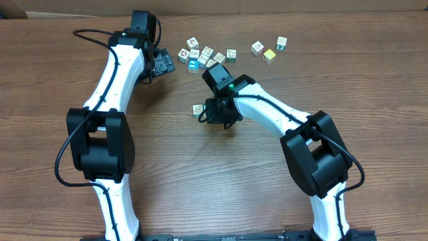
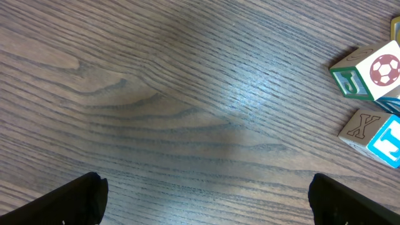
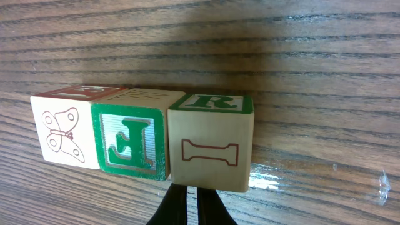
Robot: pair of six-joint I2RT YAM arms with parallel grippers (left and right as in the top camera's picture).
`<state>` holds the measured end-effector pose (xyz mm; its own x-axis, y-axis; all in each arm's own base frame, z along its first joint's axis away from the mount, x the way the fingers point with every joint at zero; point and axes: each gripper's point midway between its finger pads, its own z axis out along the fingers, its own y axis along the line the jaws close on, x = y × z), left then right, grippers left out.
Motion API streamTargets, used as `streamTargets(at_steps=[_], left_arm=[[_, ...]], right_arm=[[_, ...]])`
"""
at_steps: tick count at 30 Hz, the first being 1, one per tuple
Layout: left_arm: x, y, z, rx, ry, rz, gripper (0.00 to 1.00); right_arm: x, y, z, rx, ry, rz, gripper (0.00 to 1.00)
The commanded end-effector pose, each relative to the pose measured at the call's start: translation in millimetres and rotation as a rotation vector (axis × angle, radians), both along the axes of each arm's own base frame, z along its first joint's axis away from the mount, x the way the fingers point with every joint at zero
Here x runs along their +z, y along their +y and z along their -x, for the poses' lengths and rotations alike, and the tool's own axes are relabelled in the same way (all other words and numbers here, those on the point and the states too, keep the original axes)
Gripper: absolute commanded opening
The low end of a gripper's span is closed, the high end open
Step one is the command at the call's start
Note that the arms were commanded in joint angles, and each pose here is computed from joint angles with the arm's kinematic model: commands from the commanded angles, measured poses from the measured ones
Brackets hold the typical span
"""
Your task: Form a horizontal line
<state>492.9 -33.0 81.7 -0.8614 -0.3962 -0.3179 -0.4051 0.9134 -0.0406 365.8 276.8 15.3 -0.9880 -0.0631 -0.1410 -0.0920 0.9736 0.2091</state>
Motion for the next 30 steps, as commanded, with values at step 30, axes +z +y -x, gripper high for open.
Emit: streamTargets(at_steps=[30], left_arm=[[-0.4,0.7,-3.9,-0.013,-0.003,-0.014,1.0]], right_arm=[[4.4,-3.6,5.8,0.001,0.012,0.012,0.04]])
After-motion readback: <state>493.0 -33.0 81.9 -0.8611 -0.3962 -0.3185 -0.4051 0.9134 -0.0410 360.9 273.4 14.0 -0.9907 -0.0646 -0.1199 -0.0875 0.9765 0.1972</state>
